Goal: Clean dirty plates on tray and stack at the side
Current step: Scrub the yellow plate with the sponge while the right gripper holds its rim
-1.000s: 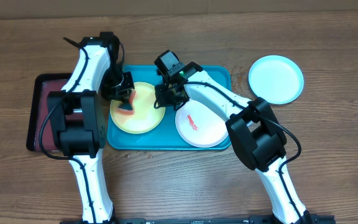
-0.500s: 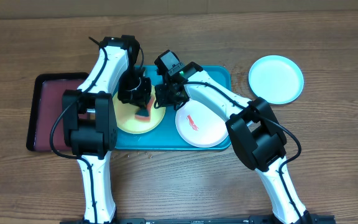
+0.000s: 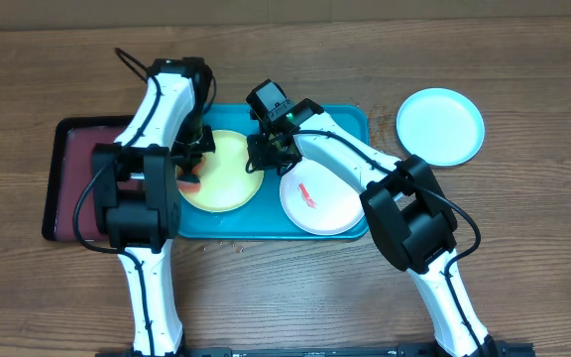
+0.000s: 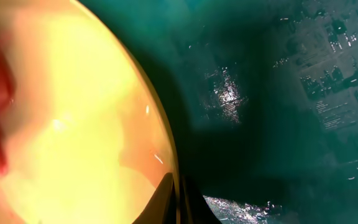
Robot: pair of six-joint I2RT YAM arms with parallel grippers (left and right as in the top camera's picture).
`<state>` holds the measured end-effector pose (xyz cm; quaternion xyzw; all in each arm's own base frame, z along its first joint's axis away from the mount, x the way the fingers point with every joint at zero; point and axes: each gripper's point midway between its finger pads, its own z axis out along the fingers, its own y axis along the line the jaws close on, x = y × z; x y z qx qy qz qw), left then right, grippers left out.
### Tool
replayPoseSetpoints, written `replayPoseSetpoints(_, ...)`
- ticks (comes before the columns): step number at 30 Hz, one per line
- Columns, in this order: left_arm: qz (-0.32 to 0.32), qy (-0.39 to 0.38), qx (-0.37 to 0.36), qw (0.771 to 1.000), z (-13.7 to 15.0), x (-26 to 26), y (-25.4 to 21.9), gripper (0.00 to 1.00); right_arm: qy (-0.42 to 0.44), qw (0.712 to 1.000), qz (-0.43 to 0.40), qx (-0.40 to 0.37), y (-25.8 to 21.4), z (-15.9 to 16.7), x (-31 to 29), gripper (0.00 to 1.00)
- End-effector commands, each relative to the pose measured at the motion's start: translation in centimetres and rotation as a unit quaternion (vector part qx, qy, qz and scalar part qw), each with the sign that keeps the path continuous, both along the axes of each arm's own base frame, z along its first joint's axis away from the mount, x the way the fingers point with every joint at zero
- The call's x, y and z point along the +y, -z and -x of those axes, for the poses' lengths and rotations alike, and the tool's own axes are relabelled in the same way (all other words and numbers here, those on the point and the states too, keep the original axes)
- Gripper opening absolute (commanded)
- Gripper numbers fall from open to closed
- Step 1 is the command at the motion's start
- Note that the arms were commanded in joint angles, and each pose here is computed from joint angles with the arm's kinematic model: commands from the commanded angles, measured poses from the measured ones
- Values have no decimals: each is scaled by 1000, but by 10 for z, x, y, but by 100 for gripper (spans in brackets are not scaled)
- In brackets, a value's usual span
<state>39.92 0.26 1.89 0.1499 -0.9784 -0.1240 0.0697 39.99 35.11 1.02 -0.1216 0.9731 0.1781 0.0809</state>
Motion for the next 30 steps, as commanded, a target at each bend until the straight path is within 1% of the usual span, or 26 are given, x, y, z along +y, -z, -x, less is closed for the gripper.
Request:
replayPoseSetpoints(1, 42, -48, -25, 998, -12, -13, 15, 4, 5, 999, 29, 16, 25, 5, -11, 4)
replayPoseSetpoints(2, 82, -42, -28, 995, -15, -26, 17, 4, 5, 999, 29, 16, 25, 5, -11, 4)
replayPoseSetpoints(3, 153, -13, -32, 988, -20, -49, 17, 4, 5, 999, 29, 16, 25, 5, -11, 4)
replayPoseSetpoints(4, 193, 6, -33, 981, -22, -62, 16, 4, 5, 999, 29, 16, 25, 5, -11, 4)
replayPoseSetpoints(6, 259, 42, -33, 964, -21, -83, 11, 4, 5, 999, 29, 15, 25, 5, -11, 4)
replayPoseSetpoints(8, 294, 76, -27, 952, -17, -94, 7, 4, 5, 999, 28, 15, 25, 5, -11, 4)
replayPoseSetpoints(17, 315, 148, 49, 936, 23, -93, -1, 4, 5, 999, 28, 15, 25, 5, -11, 4)
replayPoseSetpoints(20, 314, 170, 66, 932, 31, -87, -3, 4, 5, 999, 29, 16, 25, 5, -11, 4)
replayPoseSetpoints(22, 285, 160, 73, 942, 32, -75, -1, 4, 5, 999, 29, 16, 25, 5, -11, 4)
replayPoseSetpoints(25, 243, 126, 73, 959, 28, -59, 0, 4, 5, 999, 30, 17, 25, 6, -12, 4)
replayPoseSetpoints(30, 234, 95, 34, 967, 13, -47, -20, 4, 5, 999, 31, 19, 25, 7, -12, 4)
